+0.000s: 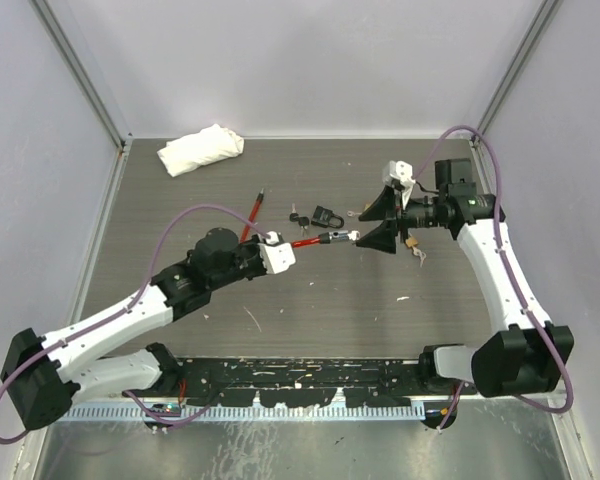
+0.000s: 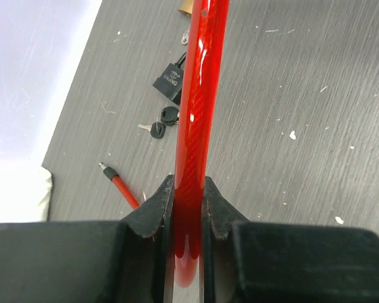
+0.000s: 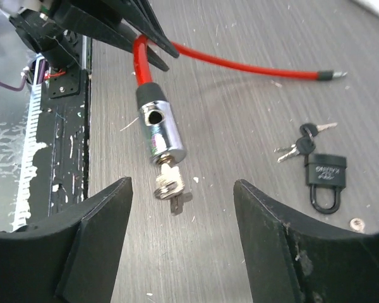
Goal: Lock with the key
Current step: Pick up the lock from the center of the board, then adjust the key in the lock.
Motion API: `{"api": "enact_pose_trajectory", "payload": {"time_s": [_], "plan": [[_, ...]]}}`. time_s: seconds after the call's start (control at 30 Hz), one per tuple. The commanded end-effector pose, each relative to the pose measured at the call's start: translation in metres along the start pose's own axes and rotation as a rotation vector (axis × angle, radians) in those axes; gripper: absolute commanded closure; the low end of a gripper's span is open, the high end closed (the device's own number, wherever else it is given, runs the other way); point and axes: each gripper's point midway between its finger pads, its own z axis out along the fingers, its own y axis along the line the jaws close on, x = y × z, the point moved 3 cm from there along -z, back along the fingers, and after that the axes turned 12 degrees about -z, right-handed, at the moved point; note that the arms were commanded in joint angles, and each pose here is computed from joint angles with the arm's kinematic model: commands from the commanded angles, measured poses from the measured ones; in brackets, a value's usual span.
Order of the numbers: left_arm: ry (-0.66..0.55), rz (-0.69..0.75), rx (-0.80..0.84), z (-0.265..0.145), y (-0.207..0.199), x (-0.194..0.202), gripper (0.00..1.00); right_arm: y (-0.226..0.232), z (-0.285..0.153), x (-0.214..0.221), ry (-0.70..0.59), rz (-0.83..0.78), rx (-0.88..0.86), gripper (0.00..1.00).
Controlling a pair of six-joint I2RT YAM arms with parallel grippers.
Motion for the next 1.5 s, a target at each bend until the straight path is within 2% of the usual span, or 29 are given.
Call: {"api": "enact_pose_trajectory", "payload": {"time_s": [0.0, 0.1, 0.2, 0.33, 0.4, 0.43, 0.6, 0.7, 0.9, 1.17, 1.47], "plan": [[-0.110, -0.170, -0.046, -0.015, 0.003, -0.018, 1.00, 0.009, -0.009, -0.040, -0.071, -0.103, -0.007, 0.29], [-0.142, -0.280, -0.075, -0.025, 0.002, -0.019, 1.00, 0.015, -0.014, -0.060, -0.099, -0.147, -0.006, 0.29], [-0.219, -0.415, -0.097, -0.034, 0.000, -0.024, 1.00, 0.024, -0.022, -0.083, -0.122, -0.228, 0.007, 0.24], [-0.347, -0.558, -0.084, -0.042, -0.005, -0.033, 1.00, 0.038, -0.029, -0.105, -0.157, -0.285, 0.013, 0.12], [-0.422, -0.620, -0.072, -0.047, -0.006, -0.042, 1.00, 0.048, -0.028, -0.103, -0.187, -0.268, -0.014, 0.01], [-0.452, -0.647, -0.066, -0.048, -0.007, -0.045, 1.00, 0.053, -0.027, -0.099, -0.202, -0.258, -0.031, 0.00], [-0.589, -0.768, -0.018, -0.057, -0.008, -0.063, 1.00, 0.083, -0.016, -0.062, -0.287, -0.212, -0.143, 0.00], [-0.656, -0.805, 0.011, -0.062, -0.008, -0.073, 1.00, 0.075, -0.011, -0.042, -0.229, -0.175, -0.098, 0.00], [-0.709, -0.857, 0.046, -0.064, -0.006, -0.089, 1.00, 0.053, -0.008, -0.013, -0.098, -0.111, 0.024, 0.00], [-0.730, -0.939, 0.067, -0.054, -0.009, -0.105, 1.00, 0.042, -0.005, -0.018, -0.073, -0.083, 0.086, 0.01], [-0.763, -1.019, 0.022, -0.036, -0.021, -0.112, 1.00, 0.032, -0.003, -0.029, -0.105, -0.079, 0.127, 0.02]]}}
